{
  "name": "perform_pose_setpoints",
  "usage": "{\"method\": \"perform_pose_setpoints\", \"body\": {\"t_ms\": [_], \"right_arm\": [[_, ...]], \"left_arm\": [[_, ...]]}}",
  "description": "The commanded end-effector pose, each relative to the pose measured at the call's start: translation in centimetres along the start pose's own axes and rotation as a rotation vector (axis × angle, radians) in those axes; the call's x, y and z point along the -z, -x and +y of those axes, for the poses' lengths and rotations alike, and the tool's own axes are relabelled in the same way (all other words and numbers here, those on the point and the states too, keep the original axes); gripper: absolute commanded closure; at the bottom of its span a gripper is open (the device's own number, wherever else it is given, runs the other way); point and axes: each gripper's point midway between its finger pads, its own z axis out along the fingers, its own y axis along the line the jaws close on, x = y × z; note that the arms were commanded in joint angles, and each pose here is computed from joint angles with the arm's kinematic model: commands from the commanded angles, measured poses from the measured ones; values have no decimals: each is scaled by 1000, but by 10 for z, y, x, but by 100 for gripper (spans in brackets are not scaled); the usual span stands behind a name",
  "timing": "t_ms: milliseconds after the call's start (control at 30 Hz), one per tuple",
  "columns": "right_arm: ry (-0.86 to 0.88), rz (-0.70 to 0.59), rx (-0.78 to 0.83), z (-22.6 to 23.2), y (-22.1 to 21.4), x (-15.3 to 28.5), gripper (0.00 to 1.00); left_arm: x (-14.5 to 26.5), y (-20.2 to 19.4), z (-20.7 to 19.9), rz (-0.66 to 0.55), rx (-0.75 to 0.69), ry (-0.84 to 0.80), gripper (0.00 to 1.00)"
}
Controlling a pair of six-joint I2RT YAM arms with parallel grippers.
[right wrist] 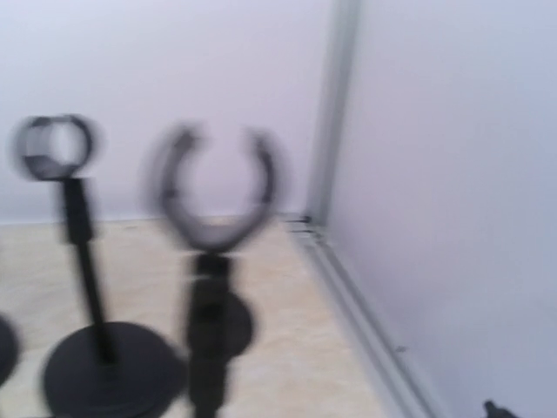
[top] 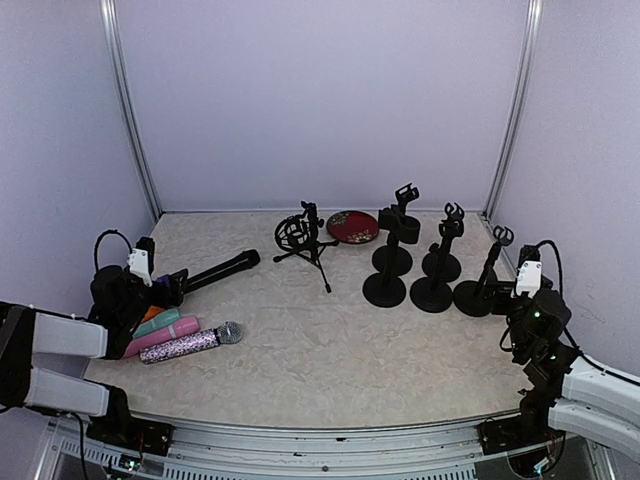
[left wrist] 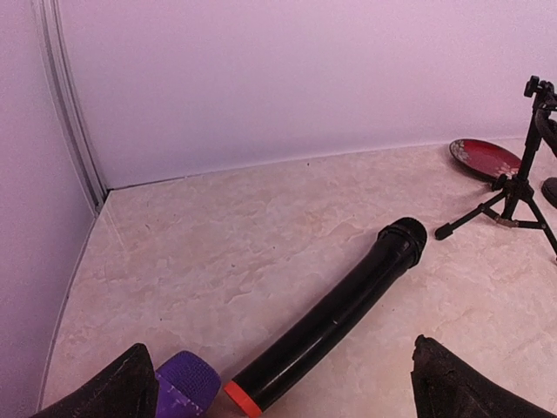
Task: Remove the microphone from the stand
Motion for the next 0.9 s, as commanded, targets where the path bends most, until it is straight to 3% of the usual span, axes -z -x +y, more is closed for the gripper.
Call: {"method": "perform_pose_setpoints", "body": {"t_ms": [0, 267, 500, 700, 867], "right_arm": [[-24, -31, -51, -16, -1, -16, 0], [-75, -64, -23, -27, -12, -40, 0], [-16, -94, 10, -13, -18, -67, 0], [80, -82, 41, -1, -37, -80, 0], [129, -113, 64, 7, -36, -75, 0]], "left_arm": [[6, 27, 4, -159, -29, 52, 1], [-14, 28, 8, -158, -48, 59, 1], [-4, 22, 22, -253, 14, 69, 1], [-25, 12, 34, -160, 51, 106, 1], [-25, 13, 36, -164, 63, 94, 1]]}}
